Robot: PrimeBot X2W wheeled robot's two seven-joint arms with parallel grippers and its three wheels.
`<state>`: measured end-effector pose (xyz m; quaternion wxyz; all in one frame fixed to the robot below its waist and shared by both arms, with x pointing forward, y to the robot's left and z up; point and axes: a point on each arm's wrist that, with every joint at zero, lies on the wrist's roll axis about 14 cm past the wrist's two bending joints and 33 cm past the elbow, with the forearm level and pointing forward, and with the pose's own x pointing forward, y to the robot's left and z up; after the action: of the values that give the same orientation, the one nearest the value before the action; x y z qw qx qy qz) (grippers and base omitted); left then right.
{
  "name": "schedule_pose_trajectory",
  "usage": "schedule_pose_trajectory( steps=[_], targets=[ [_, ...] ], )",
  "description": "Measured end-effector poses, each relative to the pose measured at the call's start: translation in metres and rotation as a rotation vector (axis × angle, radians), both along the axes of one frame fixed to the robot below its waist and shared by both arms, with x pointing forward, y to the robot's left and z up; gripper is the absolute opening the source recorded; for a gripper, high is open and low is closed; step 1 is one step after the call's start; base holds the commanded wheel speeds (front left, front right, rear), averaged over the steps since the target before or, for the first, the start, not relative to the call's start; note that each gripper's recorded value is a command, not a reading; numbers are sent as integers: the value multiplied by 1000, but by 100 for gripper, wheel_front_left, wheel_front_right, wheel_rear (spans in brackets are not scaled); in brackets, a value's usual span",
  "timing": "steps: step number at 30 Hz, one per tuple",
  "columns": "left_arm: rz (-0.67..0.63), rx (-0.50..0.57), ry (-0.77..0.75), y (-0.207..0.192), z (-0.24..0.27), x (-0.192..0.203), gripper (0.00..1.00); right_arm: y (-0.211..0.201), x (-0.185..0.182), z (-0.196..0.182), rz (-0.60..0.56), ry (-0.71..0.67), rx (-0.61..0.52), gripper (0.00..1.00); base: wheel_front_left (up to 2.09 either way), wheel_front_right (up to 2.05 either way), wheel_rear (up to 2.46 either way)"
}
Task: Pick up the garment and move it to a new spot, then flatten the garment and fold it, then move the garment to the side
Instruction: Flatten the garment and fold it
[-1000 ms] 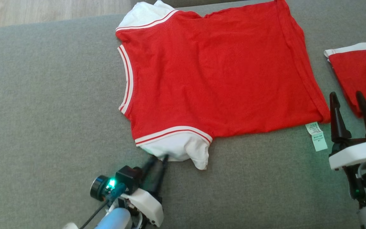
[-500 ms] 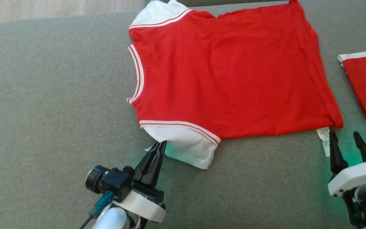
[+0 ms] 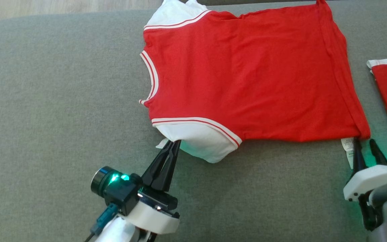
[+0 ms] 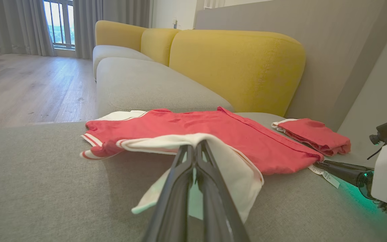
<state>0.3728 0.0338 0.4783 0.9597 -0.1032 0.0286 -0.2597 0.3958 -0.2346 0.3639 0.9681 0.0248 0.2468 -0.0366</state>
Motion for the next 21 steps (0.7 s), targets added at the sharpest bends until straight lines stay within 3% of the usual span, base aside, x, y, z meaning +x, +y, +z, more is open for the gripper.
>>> schedule_pose_trajectory(
  steps=[1, 3, 6, 14, 21],
  targets=[
    [0, -1, -4, 0, 1, 0, 0, 0, 1, -2, -3, 5, 0, 45, 0, 0, 0],
    [2, -3, -8, 0, 3, 0, 0, 0, 2, -3, -5, 2, 2, 33, 0, 0, 0],
    [2, 0, -8, 2, 2, 1, 0, -1, 7, -2, -8, -6, -3, 0, 0, 0, 0],
    [58, -4, -64, 23, 22, 9, 0, -10, 18, 26, -47, -123, 34, 0, 0, 0, 0],
    [93, -137, -172, 53, 84, 14, 0, -21, 26, 123, -42, -352, 220, 0, 0, 0, 0]
  ],
)
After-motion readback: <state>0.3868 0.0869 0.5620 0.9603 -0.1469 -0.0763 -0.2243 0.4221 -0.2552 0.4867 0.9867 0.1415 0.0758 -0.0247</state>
